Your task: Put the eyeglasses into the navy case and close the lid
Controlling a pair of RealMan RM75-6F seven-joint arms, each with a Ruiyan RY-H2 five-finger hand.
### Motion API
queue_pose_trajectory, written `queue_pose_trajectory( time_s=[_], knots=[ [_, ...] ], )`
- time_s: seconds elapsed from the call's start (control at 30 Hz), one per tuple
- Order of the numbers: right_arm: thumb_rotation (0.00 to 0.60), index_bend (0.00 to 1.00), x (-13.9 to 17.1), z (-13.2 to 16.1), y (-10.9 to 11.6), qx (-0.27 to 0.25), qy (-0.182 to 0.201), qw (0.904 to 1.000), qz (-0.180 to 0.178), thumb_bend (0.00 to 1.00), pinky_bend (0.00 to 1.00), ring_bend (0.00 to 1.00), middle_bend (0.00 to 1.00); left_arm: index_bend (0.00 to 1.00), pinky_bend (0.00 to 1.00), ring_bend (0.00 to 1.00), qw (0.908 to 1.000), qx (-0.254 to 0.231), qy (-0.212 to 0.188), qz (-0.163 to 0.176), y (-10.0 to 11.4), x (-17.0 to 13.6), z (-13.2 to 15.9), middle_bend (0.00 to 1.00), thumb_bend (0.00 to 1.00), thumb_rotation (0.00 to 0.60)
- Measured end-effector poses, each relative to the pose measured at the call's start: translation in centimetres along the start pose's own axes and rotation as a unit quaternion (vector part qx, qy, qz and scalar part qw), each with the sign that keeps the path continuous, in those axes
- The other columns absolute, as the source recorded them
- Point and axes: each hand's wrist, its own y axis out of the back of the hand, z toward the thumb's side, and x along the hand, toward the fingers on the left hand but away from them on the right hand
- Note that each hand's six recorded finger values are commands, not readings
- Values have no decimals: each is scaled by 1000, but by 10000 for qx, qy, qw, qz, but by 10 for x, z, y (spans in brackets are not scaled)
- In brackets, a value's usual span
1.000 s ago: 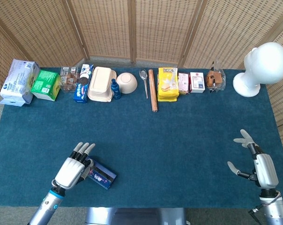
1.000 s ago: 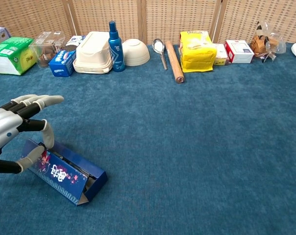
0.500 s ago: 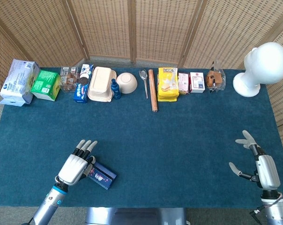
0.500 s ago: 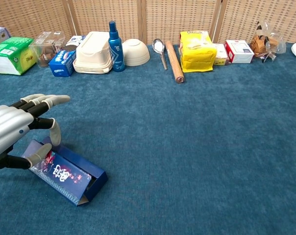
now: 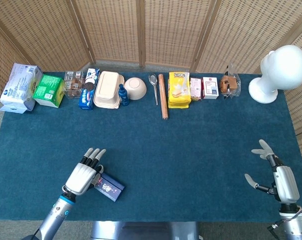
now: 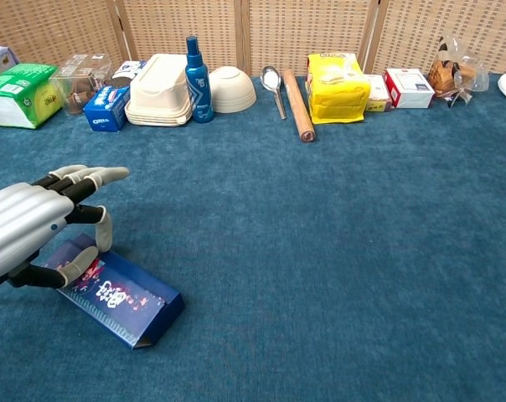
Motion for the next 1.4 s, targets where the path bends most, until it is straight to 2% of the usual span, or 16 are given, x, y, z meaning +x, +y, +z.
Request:
queue_pose_trajectory(
  time_s=[0.4, 0.8, 1.17, 1.27, 1.4],
  knots=[
    [600, 39, 1, -2, 2, -16, -33, 10000, -6, 237, 312, 267, 291, 118, 0, 0, 9999, 99, 135, 22, 2, 5, -1, 0, 471, 532],
    [599, 39, 1, -4, 1, -24, -62, 10000, -2, 239, 312, 267, 291, 36, 0, 0, 9993, 93, 307, 187, 11, 10, -7, 0, 420, 525],
    [592, 39, 2, -5, 1, -16, -71, 10000, -12, 238, 312, 269, 291, 0, 0, 0, 9989, 95, 357, 279, 16, 12, -8, 0, 369, 491],
    [593, 39, 2, -4, 2, -5, -61, 10000, -9, 238, 312, 269, 291, 1, 0, 0, 9986, 19, 383, 353, 20, 12, -10, 0, 342, 462],
    [592, 40, 1, -2, 2, 18, -42, 10000, -8, 237, 312, 269, 292, 30, 0, 0, 9983, -90, 395, 414, 29, 9, -11, 0, 294, 336]
  ],
)
